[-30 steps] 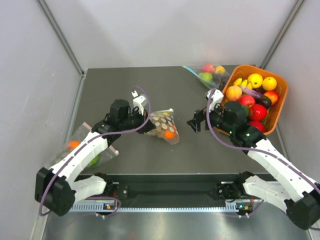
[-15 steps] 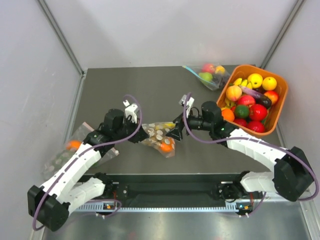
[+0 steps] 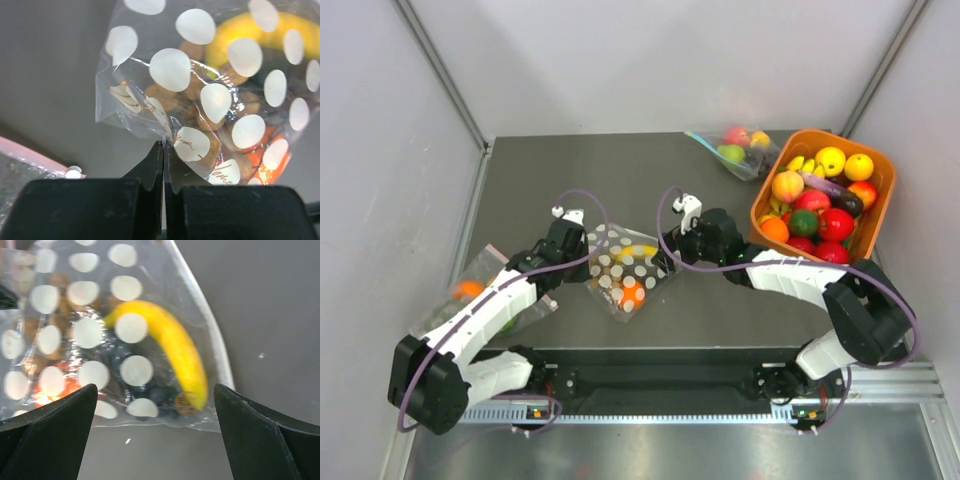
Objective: Open the zip-top bag and remove the fake food
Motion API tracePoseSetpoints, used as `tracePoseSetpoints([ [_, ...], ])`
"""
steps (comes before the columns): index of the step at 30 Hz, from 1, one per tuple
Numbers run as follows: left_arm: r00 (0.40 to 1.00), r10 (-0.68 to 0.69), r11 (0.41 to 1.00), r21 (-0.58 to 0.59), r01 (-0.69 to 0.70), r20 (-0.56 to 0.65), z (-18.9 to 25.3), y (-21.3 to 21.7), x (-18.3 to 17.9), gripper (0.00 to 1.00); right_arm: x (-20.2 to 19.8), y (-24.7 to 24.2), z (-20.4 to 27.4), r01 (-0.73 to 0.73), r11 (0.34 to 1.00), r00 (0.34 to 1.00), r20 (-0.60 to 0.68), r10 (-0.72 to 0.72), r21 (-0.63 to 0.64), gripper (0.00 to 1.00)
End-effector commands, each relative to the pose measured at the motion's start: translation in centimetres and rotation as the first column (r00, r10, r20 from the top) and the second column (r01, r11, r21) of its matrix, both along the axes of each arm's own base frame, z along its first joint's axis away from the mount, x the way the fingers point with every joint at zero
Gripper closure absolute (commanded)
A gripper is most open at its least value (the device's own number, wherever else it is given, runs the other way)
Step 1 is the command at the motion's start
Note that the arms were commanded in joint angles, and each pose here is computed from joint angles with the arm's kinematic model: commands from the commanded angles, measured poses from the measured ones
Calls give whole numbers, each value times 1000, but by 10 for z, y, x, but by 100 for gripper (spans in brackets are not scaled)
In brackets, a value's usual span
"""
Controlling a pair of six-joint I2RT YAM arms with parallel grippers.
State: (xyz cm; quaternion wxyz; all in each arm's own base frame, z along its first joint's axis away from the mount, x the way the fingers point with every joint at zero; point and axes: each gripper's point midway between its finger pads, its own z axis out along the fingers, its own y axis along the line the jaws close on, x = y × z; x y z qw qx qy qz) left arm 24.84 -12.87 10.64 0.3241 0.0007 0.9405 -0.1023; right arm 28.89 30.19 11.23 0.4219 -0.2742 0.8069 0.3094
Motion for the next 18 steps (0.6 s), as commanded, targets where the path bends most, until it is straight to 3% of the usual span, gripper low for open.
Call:
tracePoseSetpoints([
  [1,998,62,996,62,-64,32,6,14,10,100,28,-6,11,109,994,993,41,-109,0,2],
  [9,998,63,994,92,-66,29,1,16,15,100,33,-20,-14,138,990,990,-21,-138,-8,6],
  [18,996,70,988,132,-77,60,13,16,32,100,1,-32,-42,54,998,994,-94,-56,-27,21],
])
